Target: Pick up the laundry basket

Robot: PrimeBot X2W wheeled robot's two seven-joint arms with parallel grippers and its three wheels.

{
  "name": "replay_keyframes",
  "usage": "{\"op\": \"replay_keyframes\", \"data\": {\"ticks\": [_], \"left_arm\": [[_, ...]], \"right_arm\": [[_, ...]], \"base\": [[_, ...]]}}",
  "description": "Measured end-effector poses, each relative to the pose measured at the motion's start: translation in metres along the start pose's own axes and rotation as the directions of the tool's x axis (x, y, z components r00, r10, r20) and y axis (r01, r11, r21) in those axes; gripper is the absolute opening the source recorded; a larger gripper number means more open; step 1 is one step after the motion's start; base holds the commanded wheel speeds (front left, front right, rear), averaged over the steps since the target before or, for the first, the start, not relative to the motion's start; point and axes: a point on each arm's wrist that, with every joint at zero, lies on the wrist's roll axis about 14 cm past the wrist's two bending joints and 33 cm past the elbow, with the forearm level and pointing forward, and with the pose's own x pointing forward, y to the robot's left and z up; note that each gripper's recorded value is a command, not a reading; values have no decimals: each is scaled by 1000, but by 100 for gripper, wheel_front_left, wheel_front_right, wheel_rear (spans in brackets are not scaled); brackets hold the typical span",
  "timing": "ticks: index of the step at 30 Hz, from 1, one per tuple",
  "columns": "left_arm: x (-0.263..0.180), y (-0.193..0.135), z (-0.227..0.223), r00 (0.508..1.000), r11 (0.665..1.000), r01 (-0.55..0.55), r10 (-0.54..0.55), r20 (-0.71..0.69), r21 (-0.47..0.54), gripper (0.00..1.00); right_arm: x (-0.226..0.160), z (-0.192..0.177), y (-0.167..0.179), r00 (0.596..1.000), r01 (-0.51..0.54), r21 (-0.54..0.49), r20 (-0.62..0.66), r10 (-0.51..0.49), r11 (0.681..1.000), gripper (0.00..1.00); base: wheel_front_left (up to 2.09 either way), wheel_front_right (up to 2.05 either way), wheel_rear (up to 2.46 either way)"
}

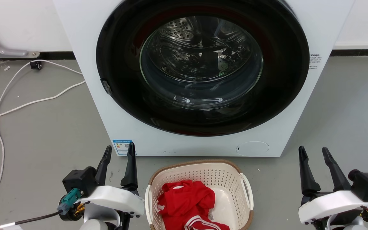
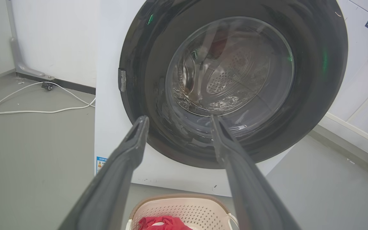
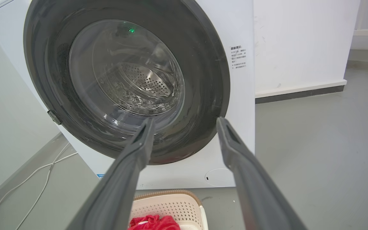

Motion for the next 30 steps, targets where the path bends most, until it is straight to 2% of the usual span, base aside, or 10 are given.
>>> {"op": "replay_keyframes", "data": {"ticks": [16,30], "left_arm": [[0,-6,5,999,990,16,-21,34,143,100],[-1,-10,3,998,963,34,-47,44,266,100]], "right_arm": [[-4,-7,5,999,-30,-133,-28,26,991,100],[-3,-3,9,999,-52,-235,-16,50,971,100]], "base": [[0,0,0],[0,0,0]]}}
